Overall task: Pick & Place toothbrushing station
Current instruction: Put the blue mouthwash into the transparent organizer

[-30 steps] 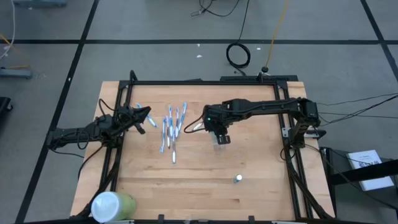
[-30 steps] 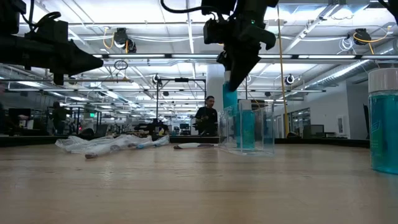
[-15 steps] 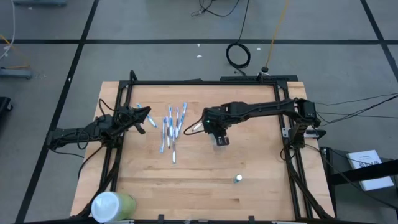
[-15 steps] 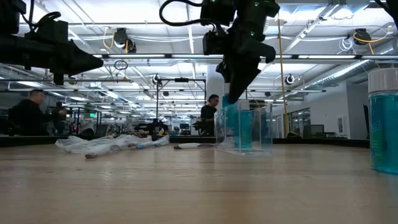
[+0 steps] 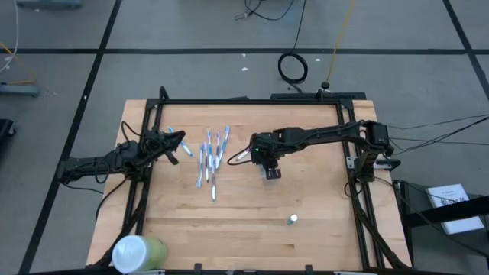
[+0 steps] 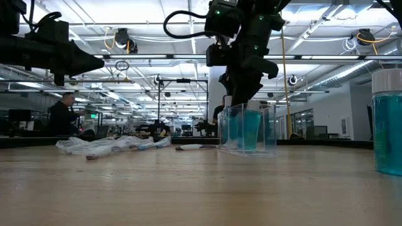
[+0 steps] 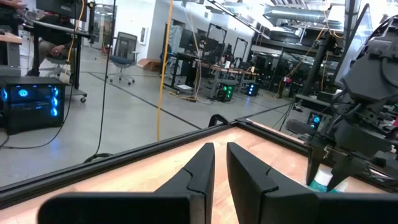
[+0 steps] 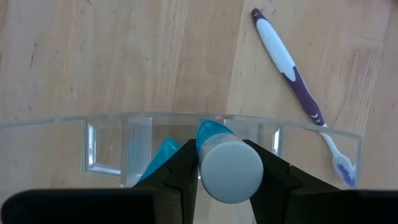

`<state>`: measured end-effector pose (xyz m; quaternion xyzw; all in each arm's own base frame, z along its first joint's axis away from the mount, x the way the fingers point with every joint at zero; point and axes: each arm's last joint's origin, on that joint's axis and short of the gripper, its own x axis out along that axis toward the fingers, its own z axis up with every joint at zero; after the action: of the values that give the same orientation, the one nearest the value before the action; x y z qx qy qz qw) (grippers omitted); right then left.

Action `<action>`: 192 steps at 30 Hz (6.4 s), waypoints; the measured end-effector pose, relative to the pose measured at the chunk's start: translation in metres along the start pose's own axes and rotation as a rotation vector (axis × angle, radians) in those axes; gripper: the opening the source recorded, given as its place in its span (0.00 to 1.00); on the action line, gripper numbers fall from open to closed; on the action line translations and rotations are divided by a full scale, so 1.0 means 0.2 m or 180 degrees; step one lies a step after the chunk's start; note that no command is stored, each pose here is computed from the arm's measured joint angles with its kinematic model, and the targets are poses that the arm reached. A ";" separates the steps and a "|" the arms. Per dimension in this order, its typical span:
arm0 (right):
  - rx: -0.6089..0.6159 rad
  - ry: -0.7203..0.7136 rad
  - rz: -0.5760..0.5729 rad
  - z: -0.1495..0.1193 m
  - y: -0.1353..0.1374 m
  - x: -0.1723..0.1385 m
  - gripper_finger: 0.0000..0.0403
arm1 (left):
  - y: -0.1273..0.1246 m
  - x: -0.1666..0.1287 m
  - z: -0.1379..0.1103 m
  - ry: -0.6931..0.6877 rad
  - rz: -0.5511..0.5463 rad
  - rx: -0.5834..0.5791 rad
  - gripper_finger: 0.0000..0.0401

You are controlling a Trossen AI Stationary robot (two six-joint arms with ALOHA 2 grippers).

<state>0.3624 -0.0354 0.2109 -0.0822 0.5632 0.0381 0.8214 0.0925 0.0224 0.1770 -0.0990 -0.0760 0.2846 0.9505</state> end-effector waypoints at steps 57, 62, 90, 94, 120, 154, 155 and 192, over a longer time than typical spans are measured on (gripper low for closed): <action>-0.0054 -0.1209 0.0322 -0.03 0.47 -0.69 0.35 | 0.00 0.00 0.00 0.0000 0.0000 0.0000 0.12; -0.0306 -0.1137 0.0524 -0.05 0.64 -0.71 0.35 | 0.00 0.00 0.00 -0.0001 0.0000 0.0000 0.12; -0.0744 0.0075 0.0585 -0.26 1.11 -0.34 0.62 | 0.00 0.00 0.00 -0.0001 0.0000 -0.0001 0.12; -0.0783 0.0016 0.0607 -0.30 1.12 -0.27 0.62 | 0.00 0.00 0.00 0.0000 0.0000 0.0000 0.12; -0.1266 -0.0278 0.0467 -0.34 1.11 -0.16 0.44 | 0.00 0.00 0.00 -0.0001 0.0000 0.0000 0.12; -0.0850 -0.0809 0.0123 -0.28 0.89 -0.35 0.25 | 0.00 0.00 0.00 -0.0001 -0.0001 -0.0001 0.12; -0.0764 -0.0873 0.0054 -0.28 0.86 -0.37 0.25 | 0.00 0.00 0.00 -0.0001 0.0000 -0.0001 0.12; -0.0193 -0.1000 -0.0346 -0.24 0.16 -0.37 0.24 | 0.00 0.00 0.00 0.0000 0.0000 -0.0001 0.12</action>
<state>0.2862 -0.0109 0.2598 -0.1303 0.4212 0.0229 0.8973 0.0925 0.0224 0.1770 -0.0992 -0.0761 0.2846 0.9505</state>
